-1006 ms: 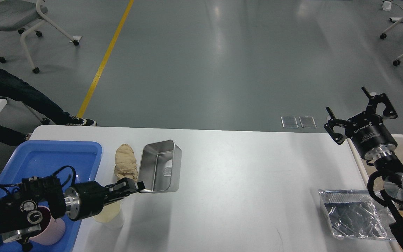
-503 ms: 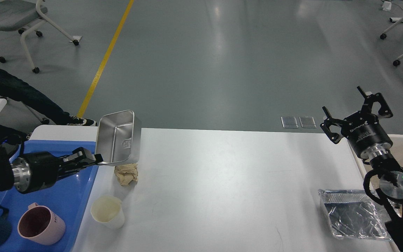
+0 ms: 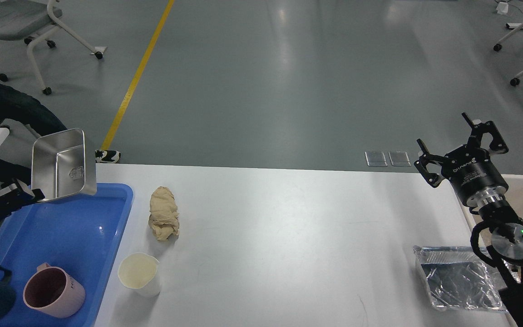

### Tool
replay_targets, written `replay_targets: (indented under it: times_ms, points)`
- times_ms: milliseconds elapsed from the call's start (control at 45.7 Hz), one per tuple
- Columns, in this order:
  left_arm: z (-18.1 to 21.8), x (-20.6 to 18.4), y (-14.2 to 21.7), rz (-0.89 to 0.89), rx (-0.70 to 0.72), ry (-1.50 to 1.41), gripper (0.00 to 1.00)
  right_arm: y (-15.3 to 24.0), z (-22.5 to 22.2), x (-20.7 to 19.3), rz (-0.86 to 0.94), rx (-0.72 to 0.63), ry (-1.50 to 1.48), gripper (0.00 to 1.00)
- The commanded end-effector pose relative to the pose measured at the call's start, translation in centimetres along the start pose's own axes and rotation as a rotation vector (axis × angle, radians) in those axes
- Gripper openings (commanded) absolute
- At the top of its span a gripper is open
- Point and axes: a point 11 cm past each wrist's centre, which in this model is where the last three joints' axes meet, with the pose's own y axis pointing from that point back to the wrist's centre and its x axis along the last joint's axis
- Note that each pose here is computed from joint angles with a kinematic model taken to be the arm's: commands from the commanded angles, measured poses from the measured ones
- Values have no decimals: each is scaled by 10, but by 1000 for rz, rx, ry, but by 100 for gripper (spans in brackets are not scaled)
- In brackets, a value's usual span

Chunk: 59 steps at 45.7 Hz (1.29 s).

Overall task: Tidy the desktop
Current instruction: 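Lift the steel box with the left gripper and set it in the blue tray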

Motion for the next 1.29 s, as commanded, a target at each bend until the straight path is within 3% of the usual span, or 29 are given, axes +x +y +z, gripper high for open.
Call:
replay_targets:
  times_ms: [0,350,1050,1268]
  points:
    - [-26,12,1,26,71,17,0,1,0,1,2,0,0,100]
    - [-73,18,-37,41,203,-6,0,2,-1,2,6,1,3,100]
    - [-89,-24,-110,-28,261,-19,2,4,-4,5,11,4,8,100]
    - [-89,-31,-118,-24,265,-7,27,4,-5,5,10,5,9,100]
